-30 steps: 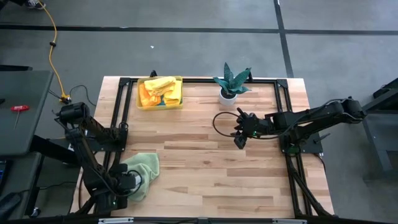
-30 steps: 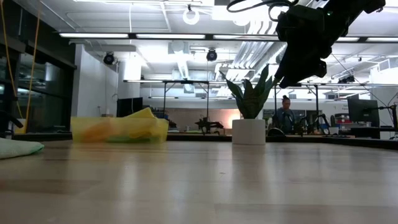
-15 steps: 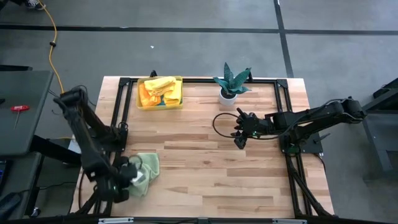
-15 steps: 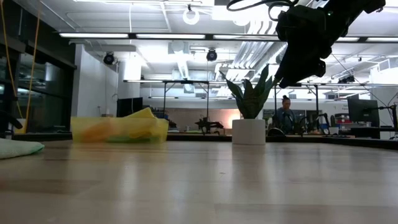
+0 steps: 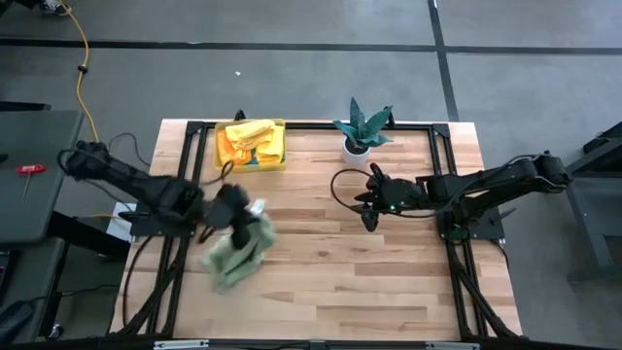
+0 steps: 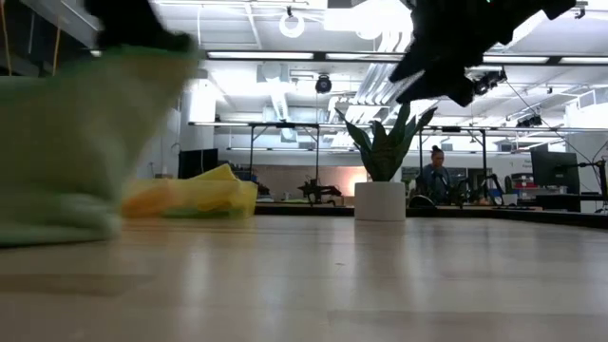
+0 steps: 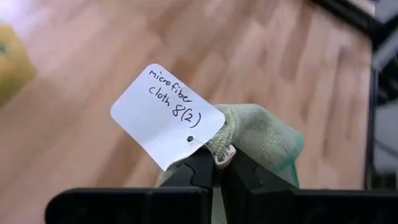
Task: Fold microfiber towels
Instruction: Fold the green microfiber cloth
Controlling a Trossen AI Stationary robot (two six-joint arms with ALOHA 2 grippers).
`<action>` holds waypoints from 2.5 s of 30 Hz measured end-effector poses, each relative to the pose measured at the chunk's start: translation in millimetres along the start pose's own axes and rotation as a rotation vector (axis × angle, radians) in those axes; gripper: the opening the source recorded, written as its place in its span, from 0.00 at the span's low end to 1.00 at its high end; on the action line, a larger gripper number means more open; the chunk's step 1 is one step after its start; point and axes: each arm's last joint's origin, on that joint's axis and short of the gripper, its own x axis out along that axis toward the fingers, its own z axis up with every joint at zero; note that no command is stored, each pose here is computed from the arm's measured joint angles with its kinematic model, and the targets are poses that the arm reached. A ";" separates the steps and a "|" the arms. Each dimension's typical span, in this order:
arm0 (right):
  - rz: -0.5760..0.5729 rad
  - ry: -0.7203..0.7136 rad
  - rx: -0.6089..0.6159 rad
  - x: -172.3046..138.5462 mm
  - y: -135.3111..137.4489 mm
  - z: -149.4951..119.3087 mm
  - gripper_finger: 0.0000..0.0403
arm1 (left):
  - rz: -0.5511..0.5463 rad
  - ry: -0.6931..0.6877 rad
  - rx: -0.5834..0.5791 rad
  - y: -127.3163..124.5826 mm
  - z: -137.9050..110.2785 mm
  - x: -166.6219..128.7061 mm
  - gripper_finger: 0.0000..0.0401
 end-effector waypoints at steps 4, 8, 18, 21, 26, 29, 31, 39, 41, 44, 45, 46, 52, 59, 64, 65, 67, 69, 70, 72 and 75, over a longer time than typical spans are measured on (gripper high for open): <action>0.080 -0.037 0.016 -0.3 5.4 5.3 0.46 | -0.002 -0.053 -0.010 9.3 27.9 32.7 0.01; 0.114 -0.053 0.048 -0.7 7.7 7.8 0.46 | 0.013 -0.064 -0.017 16.4 43.1 75.5 0.01; 0.135 -0.037 0.069 -0.7 8.3 7.4 0.46 | -0.041 -0.003 -0.086 26.7 43.7 173.6 0.07; 0.135 -0.037 0.069 -0.7 8.3 7.4 0.46 | -0.053 0.030 -0.089 24.8 47.2 188.1 0.14; 0.135 -0.037 0.069 -0.7 8.3 7.4 0.46 | -0.089 -0.006 -0.058 15.8 66.5 191.0 0.32; 0.135 -0.037 0.069 -0.7 8.3 7.4 0.46 | -0.097 -0.027 -0.012 11.5 80.5 180.8 0.43; 0.135 -0.037 0.068 -0.7 8.3 7.4 0.46 | -0.089 -0.019 0.032 9.8 88.7 170.8 0.49; 0.110 0.016 0.062 -0.3 5.4 2.7 0.46 | -0.038 0.101 0.129 7.5 88.5 117.0 0.58; 0.081 0.047 0.052 -0.1 2.9 -0.6 0.46 | -0.060 0.074 0.153 0.3 78.1 105.0 0.57; 0.035 0.075 -0.003 2.2 -0.1 -4.7 0.46 | -0.104 -0.001 0.137 -9.7 54.0 92.0 0.56; 0.030 0.086 -0.038 4.1 -0.4 -5.9 0.46 | -0.130 -0.030 0.118 -13.0 45.8 88.9 0.55; 0.019 0.102 -0.082 6.5 -1.2 -7.9 0.46 | -0.154 -0.059 0.096 -16.3 37.3 85.6 0.55; -0.053 0.194 -0.323 42.7 -12.1 -18.5 0.46 | -0.223 -0.119 -0.037 -34.6 -5.4 71.6 0.54; -0.132 0.293 -0.546 87.4 -40.1 -28.0 0.46 | -0.276 -0.105 -0.072 -58.1 -29.7 55.9 0.54; -0.152 0.283 -0.616 107.5 -55.0 -27.5 0.46 | -0.273 -0.087 -0.121 -65.4 -43.1 48.8 0.54; -0.153 0.275 -0.629 110.8 -57.2 -27.1 0.46 | -0.269 -0.088 -0.134 -66.2 -44.9 47.7 0.54; -0.159 0.267 -0.648 115.8 -61.7 -26.3 0.46 | -0.258 -0.094 -0.160 -67.3 -47.7 46.2 0.54; -0.163 0.256 -0.665 120.0 -65.6 -25.3 0.46 | -0.246 -0.105 -0.181 -67.8 -49.4 45.2 0.54; -0.166 0.261 -0.677 121.5 -67.9 -25.5 0.46 | -0.245 -0.111 -0.192 -68.3 -50.1 44.5 0.54; -0.171 0.271 -0.689 124.2 -72.1 -26.1 0.46 | -0.241 -0.119 -0.199 -68.8 -50.8 43.9 0.54; -0.170 0.269 -0.682 127.4 -76.5 -25.4 0.46 | -0.239 -0.121 -0.204 -68.7 -50.8 44.0 0.54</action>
